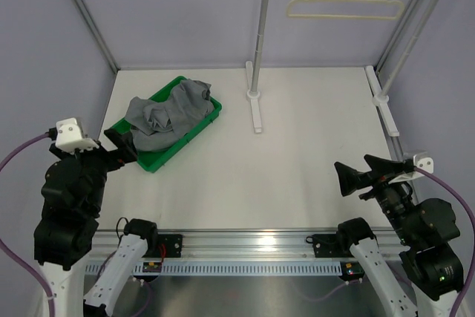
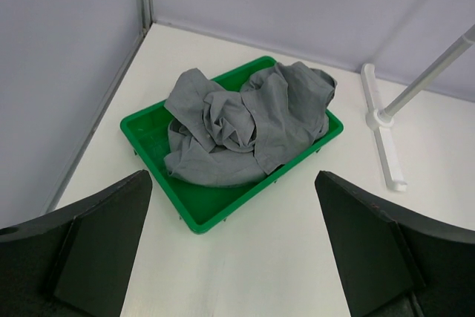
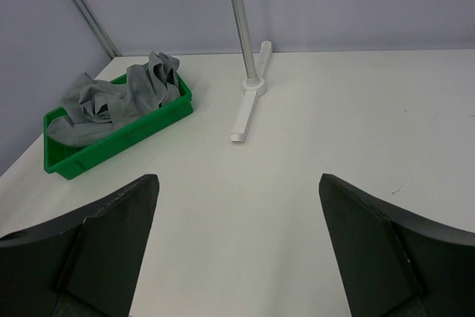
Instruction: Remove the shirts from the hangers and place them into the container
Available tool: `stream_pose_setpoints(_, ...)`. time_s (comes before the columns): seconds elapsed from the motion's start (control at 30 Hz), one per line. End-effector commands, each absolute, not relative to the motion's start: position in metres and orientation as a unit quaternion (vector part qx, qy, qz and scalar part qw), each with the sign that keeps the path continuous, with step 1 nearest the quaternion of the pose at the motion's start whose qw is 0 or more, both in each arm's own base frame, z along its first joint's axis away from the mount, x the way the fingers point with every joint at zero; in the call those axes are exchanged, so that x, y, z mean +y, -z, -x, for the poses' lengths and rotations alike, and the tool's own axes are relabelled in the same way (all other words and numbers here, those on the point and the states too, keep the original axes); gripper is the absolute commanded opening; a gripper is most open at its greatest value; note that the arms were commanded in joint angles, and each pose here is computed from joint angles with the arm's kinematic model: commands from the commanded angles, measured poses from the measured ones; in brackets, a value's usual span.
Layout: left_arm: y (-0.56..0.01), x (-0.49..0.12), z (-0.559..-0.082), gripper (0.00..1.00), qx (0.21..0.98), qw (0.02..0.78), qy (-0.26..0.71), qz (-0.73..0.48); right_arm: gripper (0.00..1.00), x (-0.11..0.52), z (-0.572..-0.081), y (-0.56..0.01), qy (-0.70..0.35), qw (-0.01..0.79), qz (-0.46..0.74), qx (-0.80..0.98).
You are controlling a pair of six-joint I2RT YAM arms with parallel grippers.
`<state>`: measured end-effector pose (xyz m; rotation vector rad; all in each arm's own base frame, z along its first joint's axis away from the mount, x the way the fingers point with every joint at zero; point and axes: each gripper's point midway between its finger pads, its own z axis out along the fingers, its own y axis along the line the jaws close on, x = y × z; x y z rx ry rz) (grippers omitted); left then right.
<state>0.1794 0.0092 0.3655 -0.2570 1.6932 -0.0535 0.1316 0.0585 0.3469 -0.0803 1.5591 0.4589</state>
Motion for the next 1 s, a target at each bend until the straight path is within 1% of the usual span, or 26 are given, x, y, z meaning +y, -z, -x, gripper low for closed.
stream_pose_setpoints(0.0, -0.385, 0.022, -0.158, 0.99, 0.719, 0.684, 0.009, 0.125, 1.00, 0.053, -0.128, -0.356, -0.198, 0.702, 0.033, 0.684)
stream_pose_setpoints(0.33, -0.378, 0.046, -0.117, 0.99, 0.700, 0.696, -0.020, 0.158, 0.99, 0.042, -0.130, -0.373, -0.175, 0.724, 0.017, 0.667)
stream_pose_setpoints(0.57, -0.367, 0.047, -0.114, 0.99, 0.704, 0.691, -0.020, 0.163, 1.00, 0.042, -0.132, -0.382, -0.178, 0.733, 0.016, 0.656)
stream_pose_setpoints(0.97, -0.356, 0.044, -0.122, 0.99, 0.714, 0.682, -0.020, 0.158, 0.99, 0.043, -0.138, -0.389, -0.175, 0.737, 0.018, 0.653)
